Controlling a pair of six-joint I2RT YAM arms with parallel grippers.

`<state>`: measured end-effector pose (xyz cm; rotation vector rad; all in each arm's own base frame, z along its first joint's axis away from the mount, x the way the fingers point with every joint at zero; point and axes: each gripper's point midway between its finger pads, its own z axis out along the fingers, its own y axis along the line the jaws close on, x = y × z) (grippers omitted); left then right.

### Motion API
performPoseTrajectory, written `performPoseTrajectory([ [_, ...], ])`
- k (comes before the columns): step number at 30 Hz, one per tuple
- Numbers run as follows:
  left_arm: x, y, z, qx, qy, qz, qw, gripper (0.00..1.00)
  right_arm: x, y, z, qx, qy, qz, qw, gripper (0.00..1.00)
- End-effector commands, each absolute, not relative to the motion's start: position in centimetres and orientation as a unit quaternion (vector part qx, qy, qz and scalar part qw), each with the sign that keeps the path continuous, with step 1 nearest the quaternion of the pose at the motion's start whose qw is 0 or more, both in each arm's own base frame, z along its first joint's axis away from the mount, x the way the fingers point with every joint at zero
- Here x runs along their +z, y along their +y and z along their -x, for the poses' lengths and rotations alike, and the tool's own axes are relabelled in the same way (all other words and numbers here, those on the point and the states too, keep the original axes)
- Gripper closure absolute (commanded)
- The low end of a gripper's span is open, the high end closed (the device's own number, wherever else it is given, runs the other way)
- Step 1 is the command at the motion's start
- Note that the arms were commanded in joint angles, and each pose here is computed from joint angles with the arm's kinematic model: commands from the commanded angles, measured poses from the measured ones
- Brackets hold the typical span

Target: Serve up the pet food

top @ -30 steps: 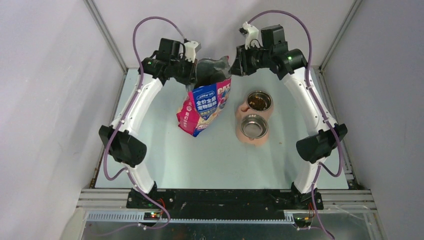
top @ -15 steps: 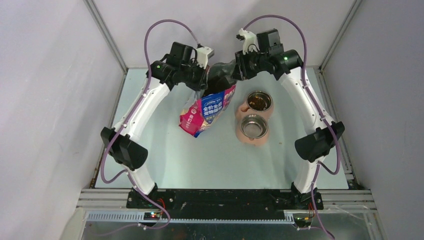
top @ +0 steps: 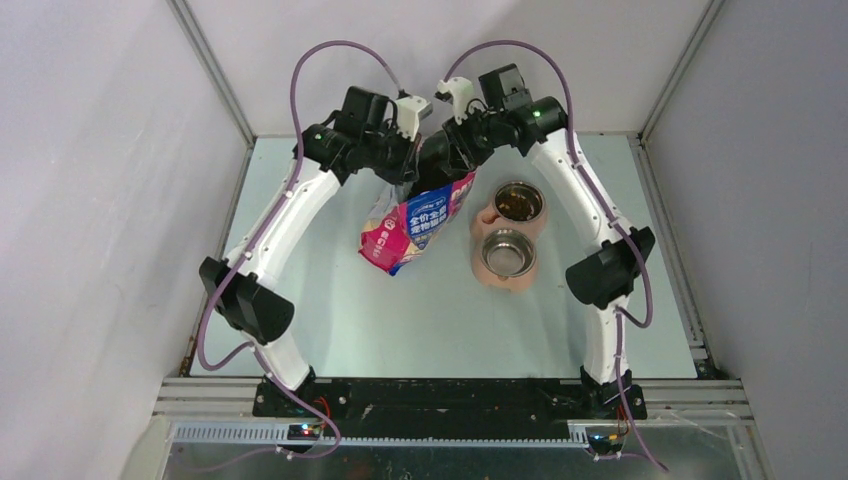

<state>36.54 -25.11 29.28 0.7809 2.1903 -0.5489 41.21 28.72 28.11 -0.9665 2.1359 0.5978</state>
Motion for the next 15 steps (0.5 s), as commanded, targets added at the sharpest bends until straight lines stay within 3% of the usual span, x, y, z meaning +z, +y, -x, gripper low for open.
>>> performPoseTrajectory([
  [1,35.2,-27.2,-33.8,-0.276,0.791,-0.338,0.429,1.00,29.5,28.2,-42.8,0.195,0.797,0.423,0.385,1.00],
  [6,34.6,-27.3,-33.5,-0.275,0.794,-0.342,0.421,1.00,28.0,28.0,-43.8,0.174,0.801,0.418,0.391,1.00],
  [15,34.5,-27.2,-33.5,-0.266,0.795,-0.344,0.424,1.00,21.8,29.8,-41.3,0.197,0.828,0.428,0.304,1.00],
])
